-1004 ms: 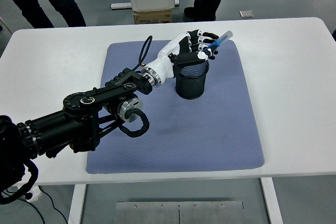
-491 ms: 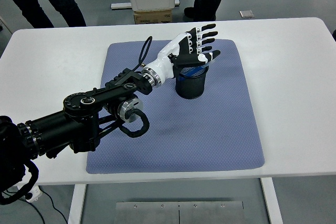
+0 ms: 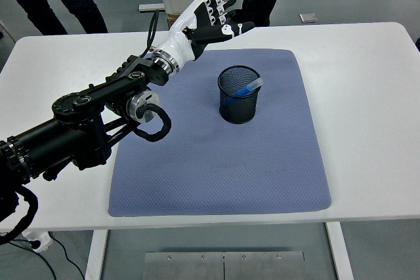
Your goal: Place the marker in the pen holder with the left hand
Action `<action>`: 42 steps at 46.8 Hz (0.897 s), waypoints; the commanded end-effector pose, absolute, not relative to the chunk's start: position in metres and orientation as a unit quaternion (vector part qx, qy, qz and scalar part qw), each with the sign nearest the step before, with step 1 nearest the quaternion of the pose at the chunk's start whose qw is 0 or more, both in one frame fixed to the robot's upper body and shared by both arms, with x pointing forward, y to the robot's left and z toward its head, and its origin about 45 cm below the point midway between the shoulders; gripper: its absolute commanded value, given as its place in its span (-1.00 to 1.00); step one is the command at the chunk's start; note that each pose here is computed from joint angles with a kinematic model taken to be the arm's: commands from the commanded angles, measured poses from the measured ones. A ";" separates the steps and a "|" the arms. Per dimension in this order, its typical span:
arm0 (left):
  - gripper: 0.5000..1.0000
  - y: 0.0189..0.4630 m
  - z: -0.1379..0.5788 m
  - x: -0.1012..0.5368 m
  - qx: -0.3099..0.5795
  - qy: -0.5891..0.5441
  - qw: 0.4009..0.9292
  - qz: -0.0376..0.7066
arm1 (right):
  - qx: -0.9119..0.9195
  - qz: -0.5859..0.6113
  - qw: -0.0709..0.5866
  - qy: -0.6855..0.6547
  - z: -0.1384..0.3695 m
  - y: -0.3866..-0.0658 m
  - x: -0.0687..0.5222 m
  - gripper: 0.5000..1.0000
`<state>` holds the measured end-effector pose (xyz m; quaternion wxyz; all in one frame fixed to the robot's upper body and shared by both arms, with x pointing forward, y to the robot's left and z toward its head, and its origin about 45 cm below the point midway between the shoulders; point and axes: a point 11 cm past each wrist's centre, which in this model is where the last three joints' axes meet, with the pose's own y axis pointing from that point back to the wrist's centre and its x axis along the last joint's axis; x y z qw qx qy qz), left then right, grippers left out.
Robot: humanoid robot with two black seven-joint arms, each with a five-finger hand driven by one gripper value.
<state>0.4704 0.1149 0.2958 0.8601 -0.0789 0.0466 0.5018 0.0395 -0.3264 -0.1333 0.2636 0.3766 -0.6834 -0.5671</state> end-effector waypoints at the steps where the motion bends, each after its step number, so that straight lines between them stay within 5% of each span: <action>1: 1.00 0.134 0.295 0.476 -0.071 0.038 0.852 0.517 | 0.377 -0.567 0.264 -0.683 -0.133 -0.326 0.040 1.00; 10: 1.00 0.207 0.270 0.478 -0.043 0.040 0.818 0.573 | 0.377 -0.567 0.264 -0.683 -0.133 -0.326 0.040 1.00; 42: 1.00 0.314 0.184 0.429 -0.111 0.201 0.719 0.656 | 0.377 -0.567 0.264 -0.683 -0.133 -0.326 0.040 1.00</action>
